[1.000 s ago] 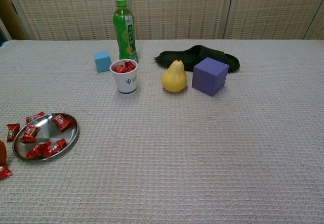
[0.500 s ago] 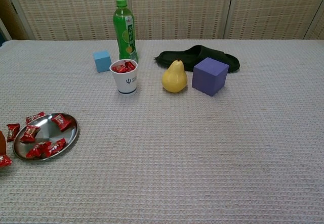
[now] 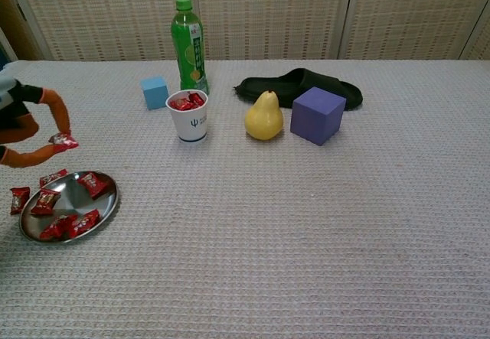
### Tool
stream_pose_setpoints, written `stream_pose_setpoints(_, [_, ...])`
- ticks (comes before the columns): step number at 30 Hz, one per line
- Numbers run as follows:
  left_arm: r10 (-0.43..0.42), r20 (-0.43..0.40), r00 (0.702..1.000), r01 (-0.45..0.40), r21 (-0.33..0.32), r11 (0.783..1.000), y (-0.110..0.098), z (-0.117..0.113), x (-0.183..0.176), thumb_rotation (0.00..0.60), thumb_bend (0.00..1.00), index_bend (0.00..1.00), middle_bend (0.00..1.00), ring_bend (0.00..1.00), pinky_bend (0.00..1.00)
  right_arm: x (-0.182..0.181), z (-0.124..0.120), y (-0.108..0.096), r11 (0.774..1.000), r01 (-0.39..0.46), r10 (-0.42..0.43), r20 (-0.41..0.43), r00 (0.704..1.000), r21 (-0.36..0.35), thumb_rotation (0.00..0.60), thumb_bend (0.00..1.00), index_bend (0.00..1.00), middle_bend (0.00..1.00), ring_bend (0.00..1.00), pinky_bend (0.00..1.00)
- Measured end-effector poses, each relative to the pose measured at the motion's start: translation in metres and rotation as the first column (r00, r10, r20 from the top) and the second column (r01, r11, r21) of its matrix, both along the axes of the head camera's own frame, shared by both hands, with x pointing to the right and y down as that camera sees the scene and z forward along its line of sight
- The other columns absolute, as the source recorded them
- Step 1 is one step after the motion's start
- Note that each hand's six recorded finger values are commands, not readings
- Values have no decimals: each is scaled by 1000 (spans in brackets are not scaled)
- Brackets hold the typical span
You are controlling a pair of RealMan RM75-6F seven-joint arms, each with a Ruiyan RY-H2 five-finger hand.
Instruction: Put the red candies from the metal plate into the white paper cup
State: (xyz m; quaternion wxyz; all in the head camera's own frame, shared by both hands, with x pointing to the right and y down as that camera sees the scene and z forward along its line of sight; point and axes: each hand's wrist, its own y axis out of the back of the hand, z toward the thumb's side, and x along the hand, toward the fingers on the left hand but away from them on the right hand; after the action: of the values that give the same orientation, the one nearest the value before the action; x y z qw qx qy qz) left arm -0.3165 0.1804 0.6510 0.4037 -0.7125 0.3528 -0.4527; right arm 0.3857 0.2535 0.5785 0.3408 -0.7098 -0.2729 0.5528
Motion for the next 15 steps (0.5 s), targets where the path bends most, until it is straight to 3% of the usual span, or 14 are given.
stream_pose_setpoints(7, [104, -52, 993, -106, -28, 994, -69, 15, 66, 600, 467, 547, 1000, 1000, 1000, 5, 8, -11, 999, -39, 39, -17, 999, 2, 600, 47, 0, 0, 0, 0])
stream_pose_setpoints(15, [122, -6, 993, -122, -23, 992, -130, 45, 100, 600, 468, 543, 1000, 1000, 1000, 12, 12, -17, 998, -70, 69, -32, 997, -6, 600, 46, 0, 0, 0, 0])
